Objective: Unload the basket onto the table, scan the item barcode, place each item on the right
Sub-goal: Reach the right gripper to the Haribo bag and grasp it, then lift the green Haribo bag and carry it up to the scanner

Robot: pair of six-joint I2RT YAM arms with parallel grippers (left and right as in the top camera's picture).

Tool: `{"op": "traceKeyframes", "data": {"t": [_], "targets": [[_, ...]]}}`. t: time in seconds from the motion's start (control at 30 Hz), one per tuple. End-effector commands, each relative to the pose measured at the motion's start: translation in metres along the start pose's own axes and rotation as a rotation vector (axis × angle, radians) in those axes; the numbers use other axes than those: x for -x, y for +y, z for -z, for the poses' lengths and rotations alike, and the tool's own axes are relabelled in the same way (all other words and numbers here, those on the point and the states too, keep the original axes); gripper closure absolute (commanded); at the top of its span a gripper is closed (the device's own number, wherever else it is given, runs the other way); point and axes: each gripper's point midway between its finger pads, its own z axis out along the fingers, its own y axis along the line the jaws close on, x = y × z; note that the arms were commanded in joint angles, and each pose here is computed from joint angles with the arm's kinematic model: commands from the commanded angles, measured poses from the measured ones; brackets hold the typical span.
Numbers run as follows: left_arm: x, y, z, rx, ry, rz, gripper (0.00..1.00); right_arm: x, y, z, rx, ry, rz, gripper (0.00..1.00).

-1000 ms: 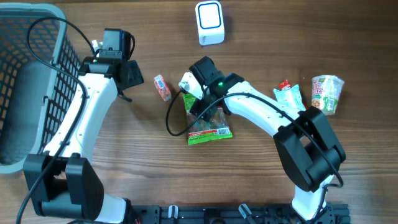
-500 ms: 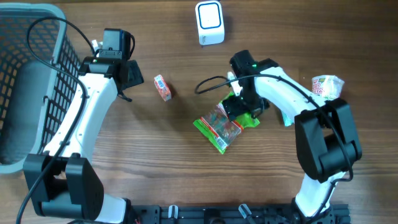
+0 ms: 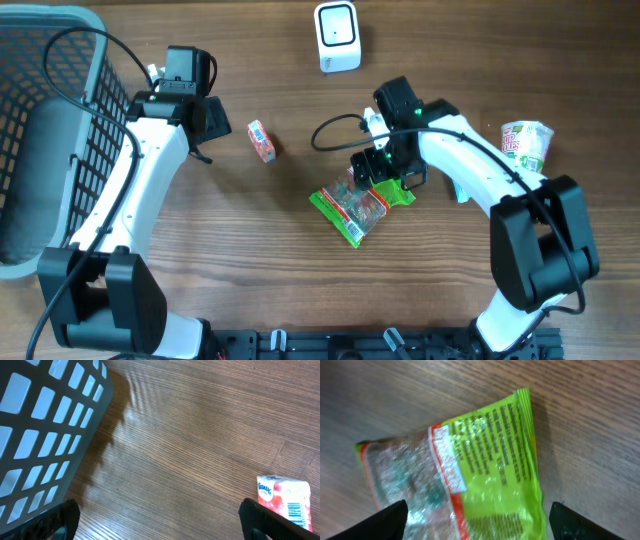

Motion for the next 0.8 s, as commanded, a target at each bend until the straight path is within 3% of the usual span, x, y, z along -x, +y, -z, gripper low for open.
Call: {"op": "traceKeyframes", "data": {"t": [0.0, 0.07, 0.17, 0.2, 0.23, 0.37, 0.53, 0.77], "targets": [[0.002, 0.004, 0.001, 0.011, -0.009, -0.007, 0.00, -0.021, -0.005, -0.019, -0.008, 0.018, -0.012, 0.09], [0.002, 0.004, 0.001, 0.011, -0.009, -0.007, 0.00, -0.037, -0.004, -0.033, 0.017, 0.042, -0.016, 0.17], [0.002, 0.004, 0.001, 0.012, -0.009, -0.007, 0.00, -0.067, -0.006, -0.050, 0.032, 0.098, -0.030, 0.47], [0.002, 0.004, 0.001, 0.011, -0.009, -0.007, 0.00, -0.074, -0.006, -0.052, 0.032, 0.111, -0.032, 0.65], [0.002, 0.004, 0.001, 0.011, -0.009, -0.007, 0.00, -0.075, -0.007, -0.052, 0.033, 0.116, -0.036, 0.92], [0.002, 0.004, 0.001, 0.011, -0.009, -0.007, 0.00, -0.050, 0.011, -0.030, 0.164, 0.048, -0.050, 0.96], [0.002, 0.004, 0.001, 0.011, -0.009, -0.007, 0.00, -0.003, 0.032, 0.060, 0.359, -0.196, -0.014, 0.96], [0.002, 0.004, 0.001, 0.011, -0.009, -0.007, 0.00, -0.007, 0.097, 0.146, 0.753, -0.327, 0.075, 0.96]]}}
